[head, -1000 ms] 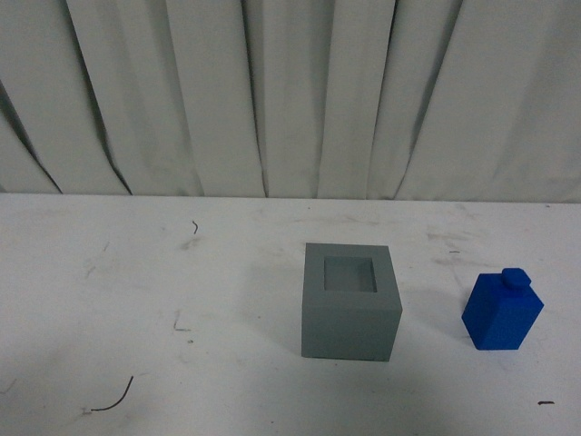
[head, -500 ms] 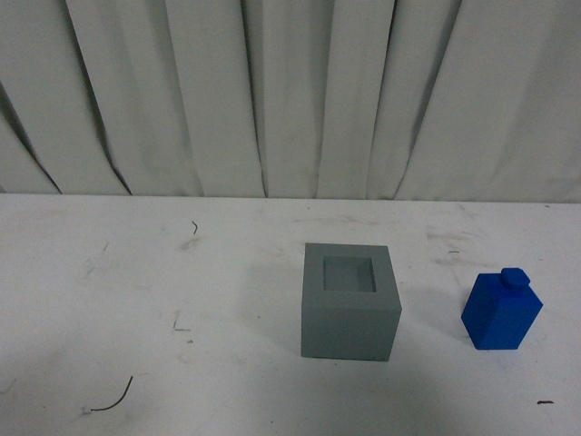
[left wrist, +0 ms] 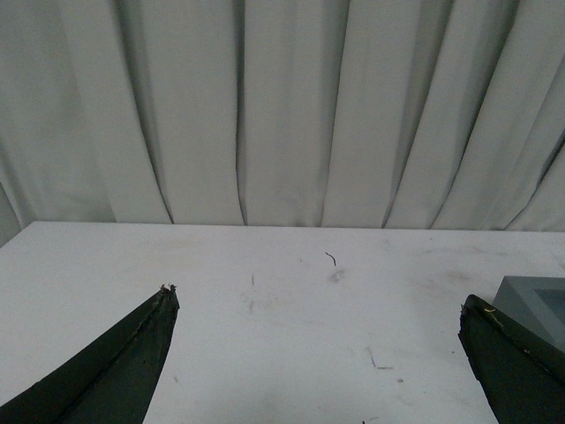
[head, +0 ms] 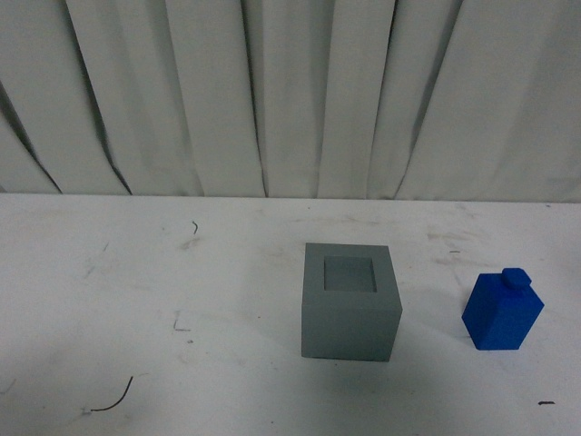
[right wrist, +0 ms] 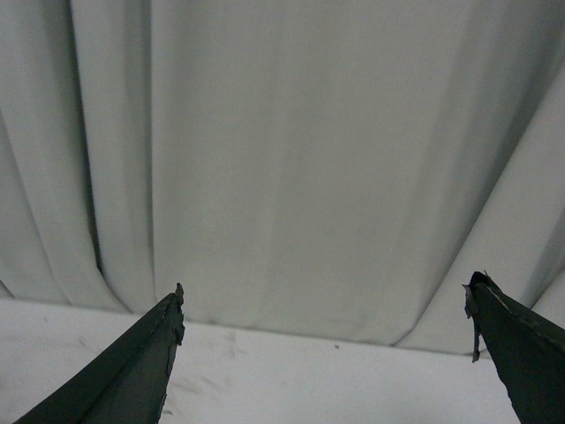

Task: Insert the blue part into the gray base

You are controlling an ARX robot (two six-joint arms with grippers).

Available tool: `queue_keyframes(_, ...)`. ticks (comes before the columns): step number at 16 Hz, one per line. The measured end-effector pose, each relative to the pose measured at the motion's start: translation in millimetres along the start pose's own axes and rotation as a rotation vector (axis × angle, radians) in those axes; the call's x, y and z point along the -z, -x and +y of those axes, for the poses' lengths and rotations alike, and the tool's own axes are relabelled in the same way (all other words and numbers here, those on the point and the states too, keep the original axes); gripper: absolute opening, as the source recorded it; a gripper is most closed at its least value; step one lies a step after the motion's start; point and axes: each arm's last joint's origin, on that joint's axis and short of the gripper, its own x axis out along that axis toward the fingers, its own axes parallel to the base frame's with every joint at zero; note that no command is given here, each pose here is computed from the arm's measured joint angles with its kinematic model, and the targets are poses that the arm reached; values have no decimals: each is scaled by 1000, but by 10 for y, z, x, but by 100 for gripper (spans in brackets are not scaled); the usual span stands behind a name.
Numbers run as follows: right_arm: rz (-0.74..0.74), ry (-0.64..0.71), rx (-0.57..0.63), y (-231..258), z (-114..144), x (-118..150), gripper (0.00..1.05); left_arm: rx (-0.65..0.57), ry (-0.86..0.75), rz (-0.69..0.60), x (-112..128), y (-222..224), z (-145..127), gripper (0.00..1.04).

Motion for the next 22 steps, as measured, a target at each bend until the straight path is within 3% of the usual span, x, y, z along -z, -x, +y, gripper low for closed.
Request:
queue_keyframes(2, 115, 112, -139, -551, -47, 182, 98, 0, 0, 0, 0, 0, 0, 98)
queue_keyframes(5, 137, 313, -351, -928, 12, 85, 98, 0, 0, 0, 0, 0, 0, 98)
queue_keyframes(8, 171, 569, -534, -1142, 42, -83, 98, 0, 0, 0, 0, 0, 0, 98)
queue_keyframes(11, 249, 720, -692, -1242, 104, -30, 98, 0, 0, 0, 0, 0, 0, 98)
queue_keyframes(13, 318, 793, -873, -1279, 229, 17, 98, 0, 0, 0, 0, 0, 0, 98)
queue_keyframes(17, 464, 876, -1079, -1306, 326, 23, 98, 0, 0, 0, 0, 0, 0, 98)
queue_keyframes(22, 640, 907, -1254, -1380, 541, 236, 98, 0, 0, 0, 0, 0, 0, 98)
